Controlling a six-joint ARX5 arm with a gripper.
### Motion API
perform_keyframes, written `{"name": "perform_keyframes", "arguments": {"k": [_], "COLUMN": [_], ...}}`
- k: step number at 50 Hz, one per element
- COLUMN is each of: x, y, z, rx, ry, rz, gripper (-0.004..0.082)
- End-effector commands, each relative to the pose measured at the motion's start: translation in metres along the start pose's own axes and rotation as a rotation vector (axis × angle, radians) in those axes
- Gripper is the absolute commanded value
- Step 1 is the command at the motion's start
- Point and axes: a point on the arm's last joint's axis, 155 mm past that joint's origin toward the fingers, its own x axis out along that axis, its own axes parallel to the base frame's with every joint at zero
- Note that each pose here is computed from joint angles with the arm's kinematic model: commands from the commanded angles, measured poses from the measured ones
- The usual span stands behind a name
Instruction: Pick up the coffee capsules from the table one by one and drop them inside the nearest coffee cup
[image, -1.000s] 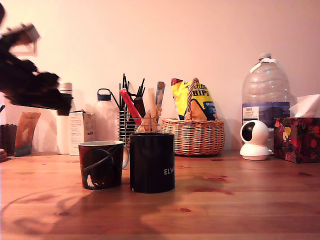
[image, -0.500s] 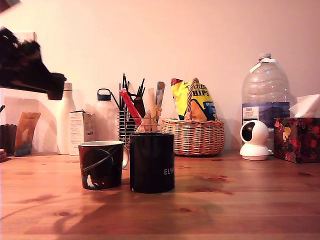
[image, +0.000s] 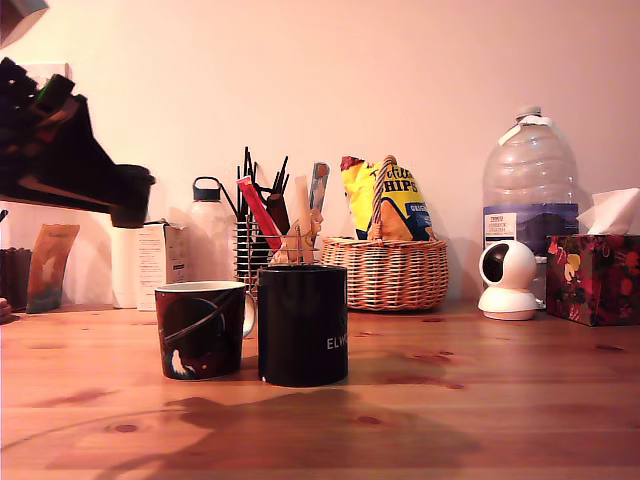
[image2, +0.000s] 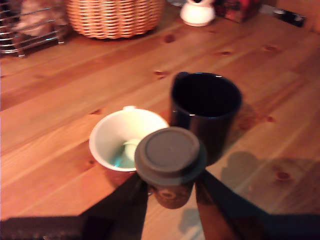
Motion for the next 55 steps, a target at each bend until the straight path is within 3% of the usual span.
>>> {"name": "perform_keyframes", "arguments": {"k": [1, 7, 17, 28, 47, 55], "x": [-0.001, 0.003, 0.018, 0.032, 0.063, 0.076], "y": [0.001, 0.008, 0.009, 0.012, 0.026, 0.032], "z": [-0.001, -0.001, -0.013, 0.003, 0.007, 0.006], "rx": [-0.002, -0.001, -0.019, -0.018, -0.066, -0.061], "ry": [-0.007, -0.004, 0.055, 0.078, 0.242, 0.32], "rz": [0.007, 0.043, 0.028, 0.023, 0.013, 0.007], "gripper": [0.0108, 0.0108, 0.0108, 0.0108, 0.0108, 0.0108]}}
